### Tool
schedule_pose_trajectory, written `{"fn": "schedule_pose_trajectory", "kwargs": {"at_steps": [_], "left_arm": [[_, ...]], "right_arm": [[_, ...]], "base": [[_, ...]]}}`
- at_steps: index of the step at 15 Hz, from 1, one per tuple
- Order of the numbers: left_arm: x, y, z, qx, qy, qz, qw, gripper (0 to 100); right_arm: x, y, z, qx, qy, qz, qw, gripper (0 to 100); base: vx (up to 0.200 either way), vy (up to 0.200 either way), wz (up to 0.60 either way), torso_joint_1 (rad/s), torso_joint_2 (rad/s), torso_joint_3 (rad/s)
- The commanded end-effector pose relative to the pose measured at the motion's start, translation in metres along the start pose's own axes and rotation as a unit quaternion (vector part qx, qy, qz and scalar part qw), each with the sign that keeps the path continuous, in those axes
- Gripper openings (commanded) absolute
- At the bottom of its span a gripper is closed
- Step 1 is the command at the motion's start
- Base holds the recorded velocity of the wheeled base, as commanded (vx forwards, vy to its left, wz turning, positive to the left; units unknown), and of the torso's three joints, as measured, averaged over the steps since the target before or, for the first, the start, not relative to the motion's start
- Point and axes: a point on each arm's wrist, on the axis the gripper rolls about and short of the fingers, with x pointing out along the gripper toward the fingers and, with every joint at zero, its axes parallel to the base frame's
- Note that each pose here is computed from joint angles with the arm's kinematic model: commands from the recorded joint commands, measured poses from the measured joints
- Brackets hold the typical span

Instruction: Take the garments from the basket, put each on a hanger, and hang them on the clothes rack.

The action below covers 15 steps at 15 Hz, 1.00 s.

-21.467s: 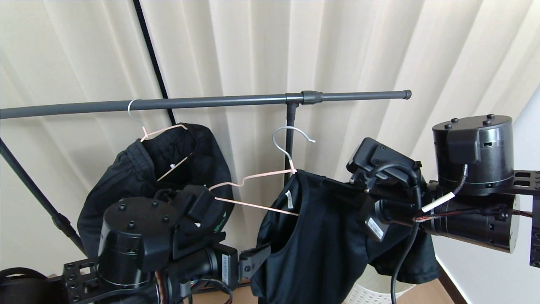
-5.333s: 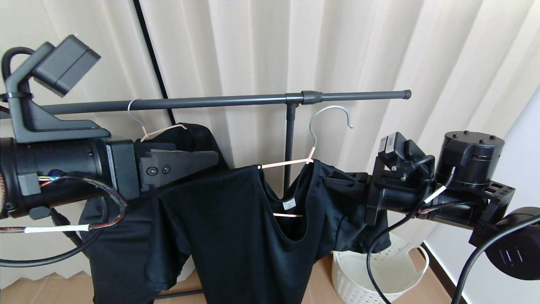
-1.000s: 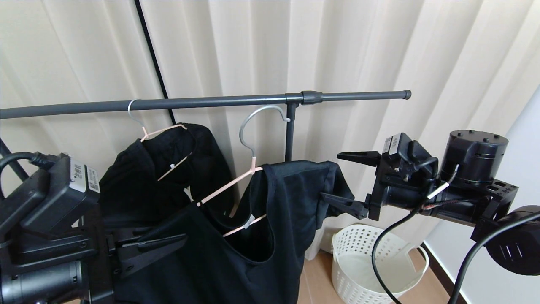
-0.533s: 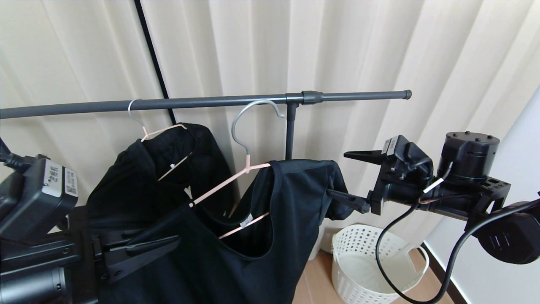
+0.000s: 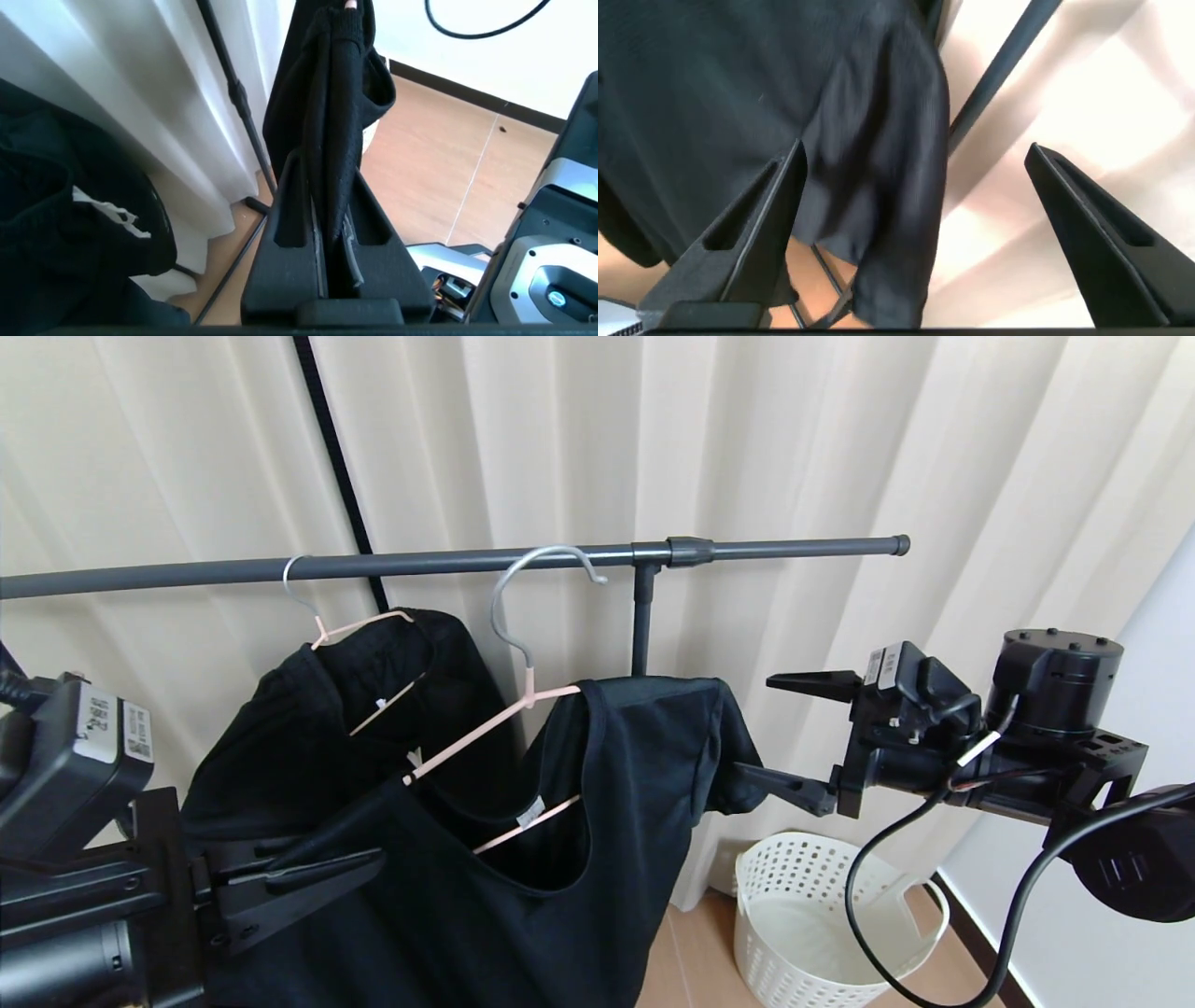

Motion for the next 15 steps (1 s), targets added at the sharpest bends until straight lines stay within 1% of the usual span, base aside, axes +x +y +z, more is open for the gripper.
{"fn": "schedule_pose_trajectory", "kwargs": {"at_steps": [1,2,7,8,10,15], "left_arm": [[-0.002,0.000,0.001,0.001,-0.005,0.003,1.0000,0],[-0.003,0.000,0.002,0.002,-0.007,0.003,1.0000,0],[-0.008,-0.002,0.003,0.005,-0.016,0.005,0.9998,0],[-0.010,-0.002,0.003,0.006,-0.018,0.005,0.9998,0],[-0.011,-0.003,0.004,0.007,-0.021,0.005,0.9997,0],[-0.013,-0.003,0.002,0.007,-0.022,0.006,0.9997,0]], "right_arm": [[-0.001,-0.001,-0.001,-0.005,0.002,-0.002,1.0000,100],[0.000,-0.001,-0.003,-0.007,0.006,-0.002,1.0000,100],[0.011,-0.005,-0.015,0.001,0.016,0.004,0.9999,100],[0.011,-0.005,-0.015,0.000,0.015,0.003,0.9999,0],[0.014,-0.007,-0.018,0.004,0.019,0.003,0.9998,0],[0.016,-0.012,-0.014,-0.001,0.013,-0.004,0.9999,0]], "base": [[0.000,0.000,0.00,0.000,0.00,0.000],[0.000,0.000,0.00,0.000,0.00,0.000],[0.000,0.000,0.00,0.000,0.00,0.000],[0.000,0.000,0.00,0.000,0.00,0.000],[0.000,0.000,0.00,0.000,0.00,0.000],[0.000,0.000,0.00,0.000,0.00,0.000]]}}
